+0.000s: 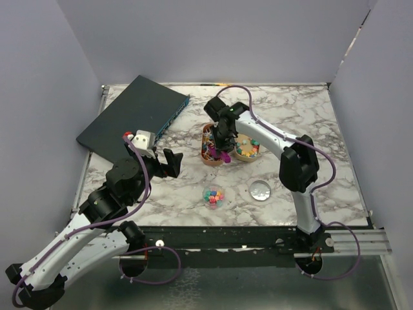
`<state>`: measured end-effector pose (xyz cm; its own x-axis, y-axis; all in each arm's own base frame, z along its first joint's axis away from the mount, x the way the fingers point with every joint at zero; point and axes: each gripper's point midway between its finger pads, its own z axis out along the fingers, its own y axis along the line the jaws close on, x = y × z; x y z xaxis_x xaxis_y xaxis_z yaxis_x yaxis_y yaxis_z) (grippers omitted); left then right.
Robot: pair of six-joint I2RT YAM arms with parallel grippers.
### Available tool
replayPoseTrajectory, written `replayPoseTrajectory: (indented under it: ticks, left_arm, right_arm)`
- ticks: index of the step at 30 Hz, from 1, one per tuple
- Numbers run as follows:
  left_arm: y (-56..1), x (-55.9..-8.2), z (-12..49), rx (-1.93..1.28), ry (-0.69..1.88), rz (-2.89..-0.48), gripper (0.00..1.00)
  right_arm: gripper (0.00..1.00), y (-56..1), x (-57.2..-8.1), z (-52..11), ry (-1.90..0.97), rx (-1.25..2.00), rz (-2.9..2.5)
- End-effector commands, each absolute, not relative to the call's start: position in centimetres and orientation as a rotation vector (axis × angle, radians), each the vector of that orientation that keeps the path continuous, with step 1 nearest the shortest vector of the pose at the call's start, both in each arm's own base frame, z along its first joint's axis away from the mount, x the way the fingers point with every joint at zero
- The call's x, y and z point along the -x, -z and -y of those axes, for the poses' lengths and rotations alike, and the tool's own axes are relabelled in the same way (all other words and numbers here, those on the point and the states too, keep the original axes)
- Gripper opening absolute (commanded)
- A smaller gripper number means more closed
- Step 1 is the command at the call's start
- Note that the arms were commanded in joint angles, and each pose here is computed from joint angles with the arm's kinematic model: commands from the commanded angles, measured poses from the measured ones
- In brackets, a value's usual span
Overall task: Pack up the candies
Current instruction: Scoop the fake candies from the storage box.
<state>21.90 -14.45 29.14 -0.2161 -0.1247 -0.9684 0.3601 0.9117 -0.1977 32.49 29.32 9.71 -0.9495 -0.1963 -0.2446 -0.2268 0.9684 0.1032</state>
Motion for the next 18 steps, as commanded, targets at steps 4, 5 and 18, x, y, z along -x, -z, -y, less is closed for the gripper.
replayPoseTrajectory:
  ticks: [4,5,18]
  left_arm:
    - [-28.6,-22.0,14.0,-0.181,0.414,-1.743,0.99]
    - [-28.5,-22.0,14.0,-0.181,0.412,-1.744,0.99]
    - [-28.4,-22.1,14.2,-0.183,0.409,-1.750,0.99]
  right_arm:
    - [0.00,-7.4,-34.5,-29.5,-0.152,0.252,-2.844]
    - [0.00,-7.2,-34.6,-29.5,-0.146,0.248,-2.842]
    - [0.01,-4.7,-34.5,-29.2,-0.141,0.201,-2.833]
